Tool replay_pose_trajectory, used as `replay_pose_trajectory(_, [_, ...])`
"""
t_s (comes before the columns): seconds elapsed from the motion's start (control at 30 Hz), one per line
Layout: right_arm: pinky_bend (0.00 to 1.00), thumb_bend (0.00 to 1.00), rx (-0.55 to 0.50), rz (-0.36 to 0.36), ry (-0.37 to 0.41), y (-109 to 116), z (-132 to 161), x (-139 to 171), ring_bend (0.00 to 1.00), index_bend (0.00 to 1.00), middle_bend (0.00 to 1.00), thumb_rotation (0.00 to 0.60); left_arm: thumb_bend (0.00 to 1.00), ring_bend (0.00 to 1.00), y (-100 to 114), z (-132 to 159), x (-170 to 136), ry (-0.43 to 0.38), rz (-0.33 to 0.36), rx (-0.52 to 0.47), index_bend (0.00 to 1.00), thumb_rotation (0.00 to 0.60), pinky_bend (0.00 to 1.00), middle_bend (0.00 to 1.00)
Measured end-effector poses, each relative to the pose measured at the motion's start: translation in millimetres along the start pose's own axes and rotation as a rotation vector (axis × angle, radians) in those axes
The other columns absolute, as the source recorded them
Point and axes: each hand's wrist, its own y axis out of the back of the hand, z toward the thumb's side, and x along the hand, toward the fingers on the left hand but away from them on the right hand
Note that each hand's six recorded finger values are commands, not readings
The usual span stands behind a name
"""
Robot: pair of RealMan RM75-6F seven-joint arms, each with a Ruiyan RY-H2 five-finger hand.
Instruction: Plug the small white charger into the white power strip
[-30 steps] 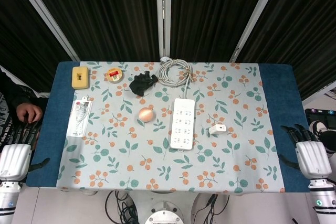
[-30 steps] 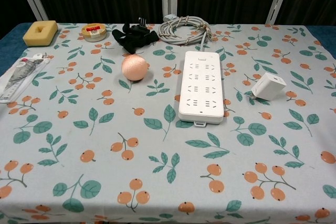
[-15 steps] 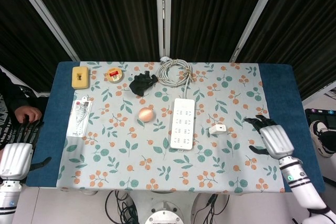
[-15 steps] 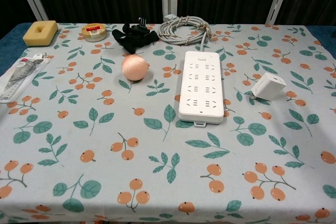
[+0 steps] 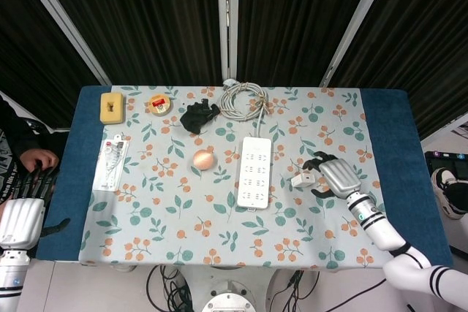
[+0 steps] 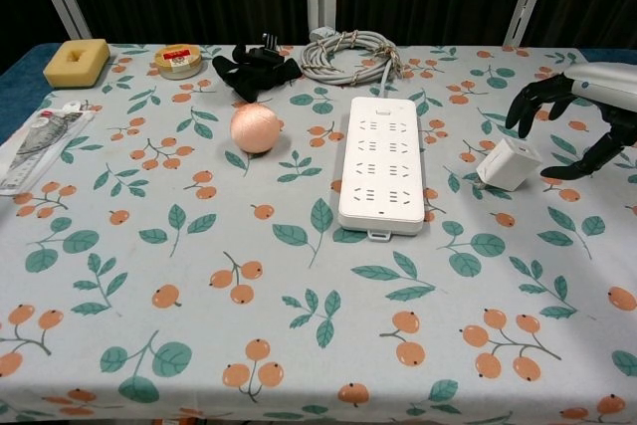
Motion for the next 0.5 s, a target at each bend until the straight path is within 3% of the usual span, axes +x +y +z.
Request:
replay_pose_trajectory(0.23, [0.28, 0.19, -0.021, 0.016, -0.003, -7.7, -0.3, -11.7, 0.17, 0.39, 0.39, 0.6, 0.0, 0.0, 0.2, -0.2, 0.3, 0.003, 0.0, 0.0, 0.08, 0.6, 0.0, 0.04])
replay_pose_trajectory(0.5, [0.31, 0.3, -0.034, 0.009, -0.008, -8.4, 0.4, -18.3, 0.24, 0.5, 0.5, 0.6, 0.0, 0.0, -2.5, -2.2, -1.0, 0.011, -0.006, -0.006, 0.08, 0.6, 0.0, 0.04])
